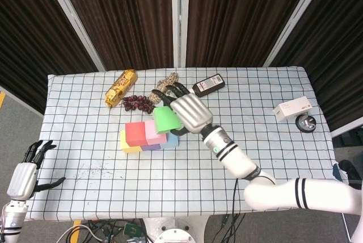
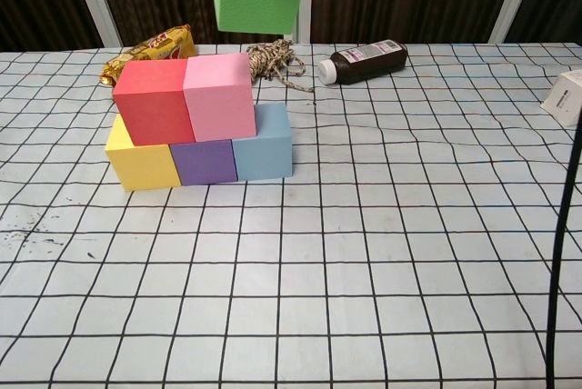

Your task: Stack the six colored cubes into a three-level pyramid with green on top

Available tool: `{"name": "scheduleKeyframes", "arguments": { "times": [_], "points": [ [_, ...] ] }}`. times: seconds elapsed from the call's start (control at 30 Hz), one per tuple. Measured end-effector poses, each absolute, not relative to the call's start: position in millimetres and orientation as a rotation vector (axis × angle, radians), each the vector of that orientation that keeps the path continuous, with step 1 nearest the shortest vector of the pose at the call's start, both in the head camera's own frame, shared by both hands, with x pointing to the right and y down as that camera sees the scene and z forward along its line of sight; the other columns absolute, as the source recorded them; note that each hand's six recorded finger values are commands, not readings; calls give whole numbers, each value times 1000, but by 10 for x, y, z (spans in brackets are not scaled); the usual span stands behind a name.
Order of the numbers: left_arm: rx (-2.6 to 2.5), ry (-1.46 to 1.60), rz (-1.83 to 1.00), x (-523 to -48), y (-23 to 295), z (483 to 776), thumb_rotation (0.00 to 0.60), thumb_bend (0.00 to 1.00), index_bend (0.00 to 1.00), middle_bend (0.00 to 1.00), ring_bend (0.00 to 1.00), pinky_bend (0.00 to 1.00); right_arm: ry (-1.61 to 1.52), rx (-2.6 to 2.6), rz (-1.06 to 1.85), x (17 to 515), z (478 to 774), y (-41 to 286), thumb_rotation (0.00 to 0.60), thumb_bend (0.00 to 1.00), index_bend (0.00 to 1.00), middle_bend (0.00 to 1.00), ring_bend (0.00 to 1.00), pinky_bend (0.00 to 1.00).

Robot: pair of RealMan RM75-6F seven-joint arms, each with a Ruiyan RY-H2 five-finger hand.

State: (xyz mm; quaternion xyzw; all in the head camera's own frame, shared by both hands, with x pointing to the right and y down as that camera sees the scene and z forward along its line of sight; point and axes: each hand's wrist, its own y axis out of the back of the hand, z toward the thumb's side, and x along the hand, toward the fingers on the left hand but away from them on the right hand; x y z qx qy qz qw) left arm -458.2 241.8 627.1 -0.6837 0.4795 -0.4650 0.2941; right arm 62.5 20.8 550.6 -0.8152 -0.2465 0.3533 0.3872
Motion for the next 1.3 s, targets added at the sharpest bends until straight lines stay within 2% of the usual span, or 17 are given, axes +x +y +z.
{"name": "scheduleKeyframes", "arguments": {
  "times": [0.2,0.5,1.3],
  "points": [
    [-1757,1226,-1253,-4570,2416,6270,600,0,49,183,0,46,-502,-2070,924,153,5475,259,600,129,0,472,70,0],
    [-1737,1219,-1252,-4565,2421,6255,600,0,56,184,0,46,-435,-2069,1004,-205,5502,272,600,129,0,478,70,0],
    [-1751,1249,-1266,-4651,2462,6282,600,0,56,183,0,46,-492,-2088,1169,-343,5699,254,600,131,0,497,93,0]
  ]
}}
